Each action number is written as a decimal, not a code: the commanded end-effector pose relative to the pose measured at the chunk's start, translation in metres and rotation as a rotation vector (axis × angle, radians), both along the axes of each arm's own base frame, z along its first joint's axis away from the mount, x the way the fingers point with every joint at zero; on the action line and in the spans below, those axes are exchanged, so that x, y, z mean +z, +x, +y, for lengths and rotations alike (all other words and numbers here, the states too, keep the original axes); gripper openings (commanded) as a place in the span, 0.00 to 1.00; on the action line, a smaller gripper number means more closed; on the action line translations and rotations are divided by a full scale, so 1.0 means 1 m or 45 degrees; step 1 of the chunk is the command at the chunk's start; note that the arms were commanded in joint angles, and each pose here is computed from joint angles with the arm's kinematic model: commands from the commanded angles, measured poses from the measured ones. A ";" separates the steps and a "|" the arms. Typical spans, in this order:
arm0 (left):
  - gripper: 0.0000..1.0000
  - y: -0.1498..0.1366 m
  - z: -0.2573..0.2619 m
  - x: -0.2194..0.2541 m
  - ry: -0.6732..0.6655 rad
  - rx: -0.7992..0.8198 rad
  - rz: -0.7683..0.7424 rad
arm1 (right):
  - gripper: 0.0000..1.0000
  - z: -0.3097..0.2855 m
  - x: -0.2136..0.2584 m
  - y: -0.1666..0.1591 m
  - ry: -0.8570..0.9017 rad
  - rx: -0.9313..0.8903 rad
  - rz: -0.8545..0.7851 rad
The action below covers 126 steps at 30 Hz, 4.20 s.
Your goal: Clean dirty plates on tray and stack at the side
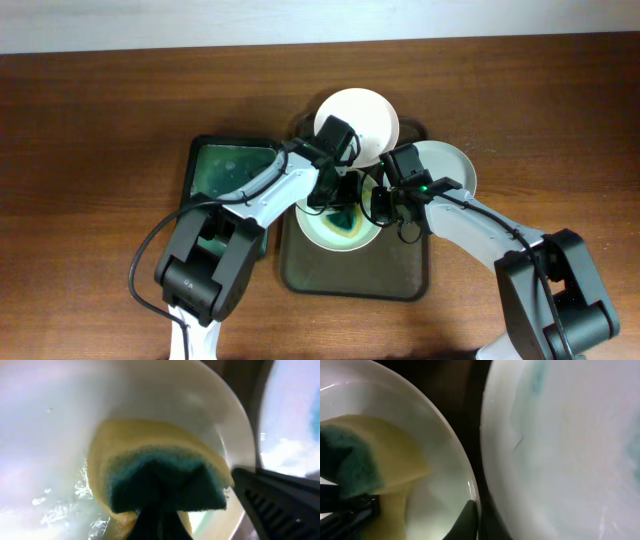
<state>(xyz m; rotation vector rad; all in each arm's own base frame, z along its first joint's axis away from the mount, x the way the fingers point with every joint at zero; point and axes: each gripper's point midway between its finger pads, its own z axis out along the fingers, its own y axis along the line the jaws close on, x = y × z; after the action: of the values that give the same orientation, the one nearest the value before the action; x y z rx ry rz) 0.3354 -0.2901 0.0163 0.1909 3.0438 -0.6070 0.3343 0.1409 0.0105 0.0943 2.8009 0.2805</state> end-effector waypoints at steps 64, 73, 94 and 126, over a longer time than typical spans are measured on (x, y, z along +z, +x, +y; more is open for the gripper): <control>0.11 0.037 0.235 0.053 0.588 0.428 -0.151 | 0.04 0.016 0.013 -0.020 0.003 0.381 0.077; 0.51 0.035 0.230 0.123 0.467 0.470 -0.342 | 0.04 0.004 0.085 0.001 -0.119 0.336 -0.023; 0.99 0.027 0.231 0.144 0.449 0.481 -0.388 | 0.04 0.012 0.193 -0.023 -0.993 0.337 -0.619; 0.99 0.027 0.231 0.144 0.449 0.481 -0.388 | 0.04 0.022 0.202 -0.029 -1.049 0.362 -0.690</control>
<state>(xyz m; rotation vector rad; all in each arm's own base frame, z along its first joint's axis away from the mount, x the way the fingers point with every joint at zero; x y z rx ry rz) 0.3610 -0.0575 0.1532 -0.2675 2.7676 -0.0011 0.3026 0.1635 0.1992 -0.5360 2.2073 -0.6863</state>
